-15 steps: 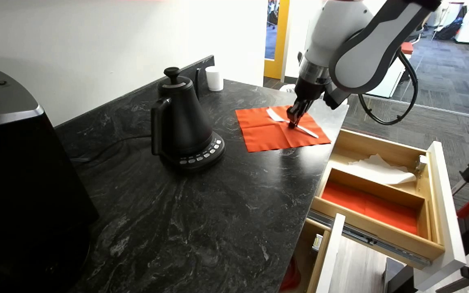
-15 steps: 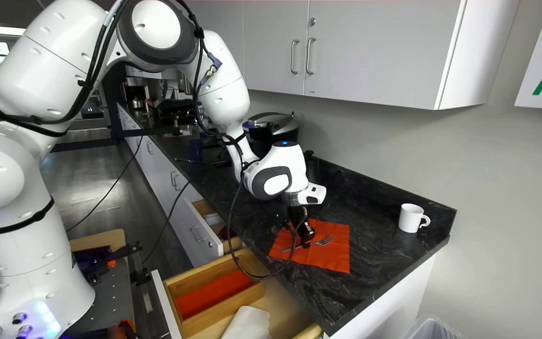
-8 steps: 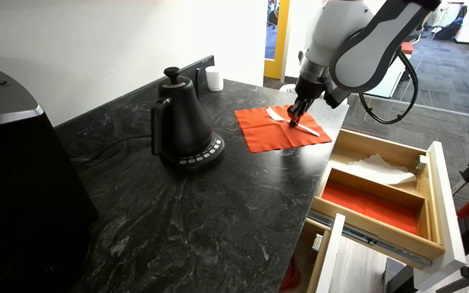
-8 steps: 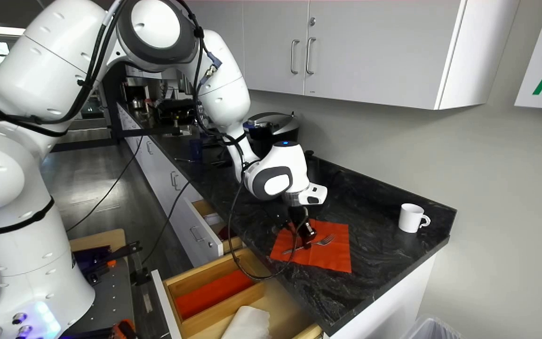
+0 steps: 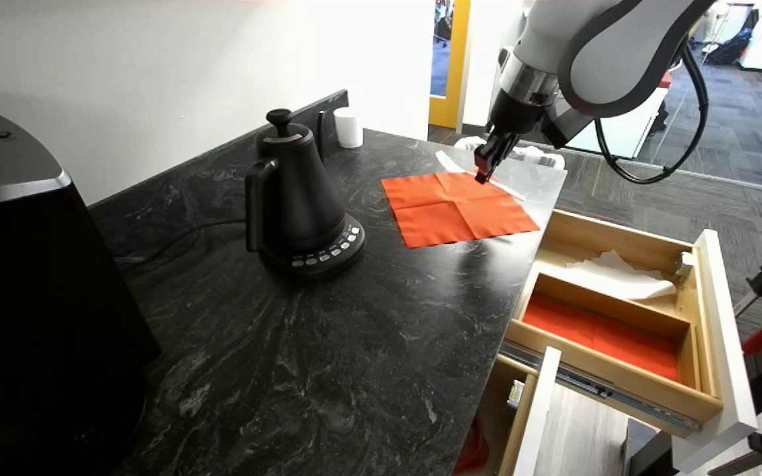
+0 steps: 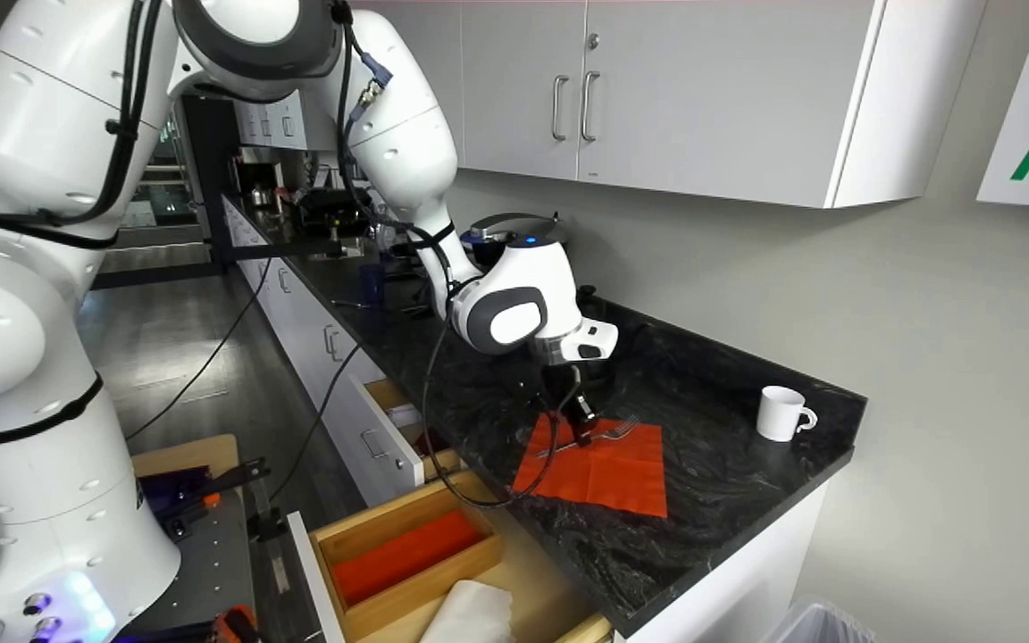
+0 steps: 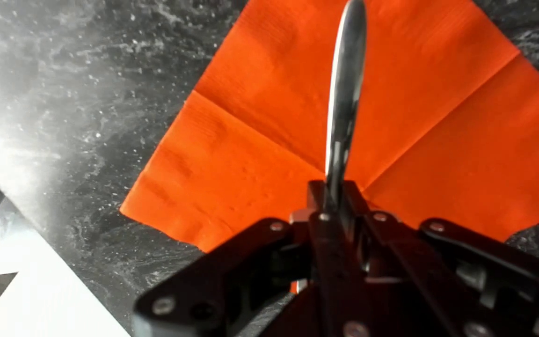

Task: Put the fork in the drawer

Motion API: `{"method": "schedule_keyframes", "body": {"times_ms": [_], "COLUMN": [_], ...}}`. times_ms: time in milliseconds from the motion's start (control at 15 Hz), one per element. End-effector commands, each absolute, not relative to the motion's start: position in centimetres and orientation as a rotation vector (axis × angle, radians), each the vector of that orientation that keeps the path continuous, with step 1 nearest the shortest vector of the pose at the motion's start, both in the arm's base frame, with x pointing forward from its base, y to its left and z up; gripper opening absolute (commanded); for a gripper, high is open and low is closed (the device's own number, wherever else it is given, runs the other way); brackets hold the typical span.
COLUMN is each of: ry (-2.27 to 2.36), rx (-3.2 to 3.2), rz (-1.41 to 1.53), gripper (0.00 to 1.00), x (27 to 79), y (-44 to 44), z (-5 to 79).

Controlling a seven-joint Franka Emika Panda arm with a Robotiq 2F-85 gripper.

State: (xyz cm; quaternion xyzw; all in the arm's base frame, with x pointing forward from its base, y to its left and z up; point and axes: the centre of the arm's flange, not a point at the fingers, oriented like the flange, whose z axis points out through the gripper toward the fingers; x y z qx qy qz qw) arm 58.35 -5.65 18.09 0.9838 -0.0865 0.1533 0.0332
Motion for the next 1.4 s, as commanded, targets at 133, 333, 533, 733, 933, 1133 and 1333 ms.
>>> {"method": "schedule_keyframes", "body": {"times_ms": [133,333,533,733,933,1133,1333], "ry": [-0.137,0.045,0.164,0.208,0.23,0.3,0.425], "rx": [3.121,3.166,3.173,3.17,3.171,3.178,3.182], "rz": [0.342,0.259,0.205,0.159,0.121,0.061,-0.022], "gripper": [0.03,0.03,0.03,0.03,0.03,0.03,0.03], "x": [52.0,48.7,45.8,44.0,42.7,41.4,39.3], "y": [-4.5,-2.6,-1.6,-1.4,-1.6,-1.4,-1.0], "z": [19.6,18.8,18.3,18.1,17.9,18.0,18.0]}}
